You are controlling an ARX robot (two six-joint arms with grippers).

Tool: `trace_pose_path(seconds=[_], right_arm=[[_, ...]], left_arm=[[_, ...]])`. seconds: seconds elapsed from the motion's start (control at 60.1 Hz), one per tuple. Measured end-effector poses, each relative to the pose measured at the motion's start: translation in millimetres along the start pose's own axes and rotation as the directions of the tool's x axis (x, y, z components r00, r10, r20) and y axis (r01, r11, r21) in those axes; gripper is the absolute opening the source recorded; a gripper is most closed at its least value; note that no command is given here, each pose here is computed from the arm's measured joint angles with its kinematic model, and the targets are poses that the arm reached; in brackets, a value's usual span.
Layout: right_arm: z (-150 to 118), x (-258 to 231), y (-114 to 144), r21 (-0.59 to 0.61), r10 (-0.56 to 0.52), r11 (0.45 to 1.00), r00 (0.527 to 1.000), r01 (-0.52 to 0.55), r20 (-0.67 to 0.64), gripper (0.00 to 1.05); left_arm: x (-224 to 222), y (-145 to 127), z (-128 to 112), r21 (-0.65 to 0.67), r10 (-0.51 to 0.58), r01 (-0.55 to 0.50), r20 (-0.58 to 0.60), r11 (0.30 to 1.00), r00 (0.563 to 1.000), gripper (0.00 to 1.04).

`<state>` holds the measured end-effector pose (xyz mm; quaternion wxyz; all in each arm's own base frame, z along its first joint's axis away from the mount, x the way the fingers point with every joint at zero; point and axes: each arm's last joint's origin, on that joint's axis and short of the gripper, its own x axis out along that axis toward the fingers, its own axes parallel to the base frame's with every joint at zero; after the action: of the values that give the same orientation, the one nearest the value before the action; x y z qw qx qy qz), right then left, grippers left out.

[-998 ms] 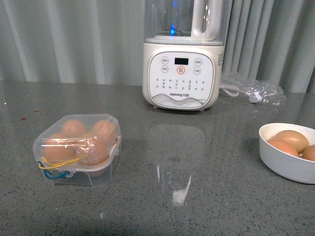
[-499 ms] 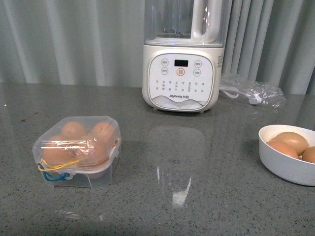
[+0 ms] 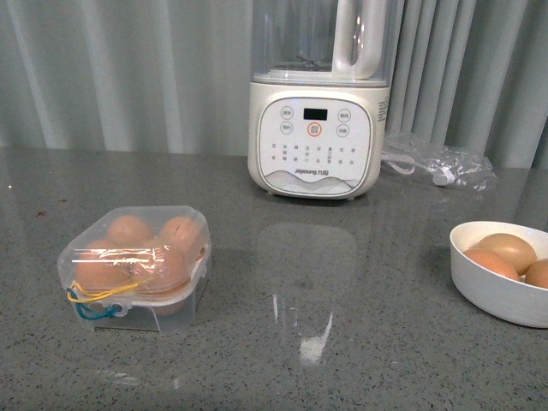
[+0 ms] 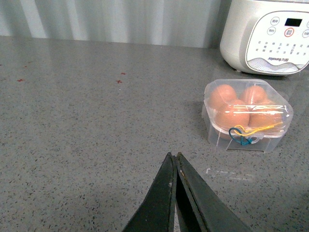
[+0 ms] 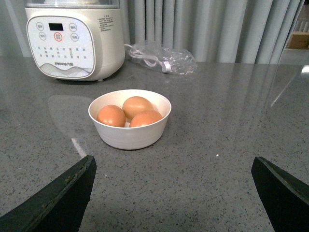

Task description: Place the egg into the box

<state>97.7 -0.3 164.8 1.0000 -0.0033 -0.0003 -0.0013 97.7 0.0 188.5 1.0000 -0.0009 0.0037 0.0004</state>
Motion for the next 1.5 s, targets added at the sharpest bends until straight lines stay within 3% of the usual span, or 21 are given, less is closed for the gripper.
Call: trace_pose_path(seconds=[0.516,1.065,1.497], right_arm=[[0,0,0,0.0,0.001,1.0,1.0,-0.001,0.0,0.98],[0,0,0,0.0,0.0,1.0,1.0,0.0,0.0,0.98],[0,0,0,0.0,0.0,1.0,1.0,0.0,0.0,0.98]], left_arm=[[0,0,-17,0.0,0.0,0.0,0.008,1.0,1.0,0.04],[-2,0,-16,0.0,0.0,0.0,0.031,1.0,1.0,0.04],[-2,0,-16,0.0,0.0,0.0,0.031,1.0,1.0,0.79]])
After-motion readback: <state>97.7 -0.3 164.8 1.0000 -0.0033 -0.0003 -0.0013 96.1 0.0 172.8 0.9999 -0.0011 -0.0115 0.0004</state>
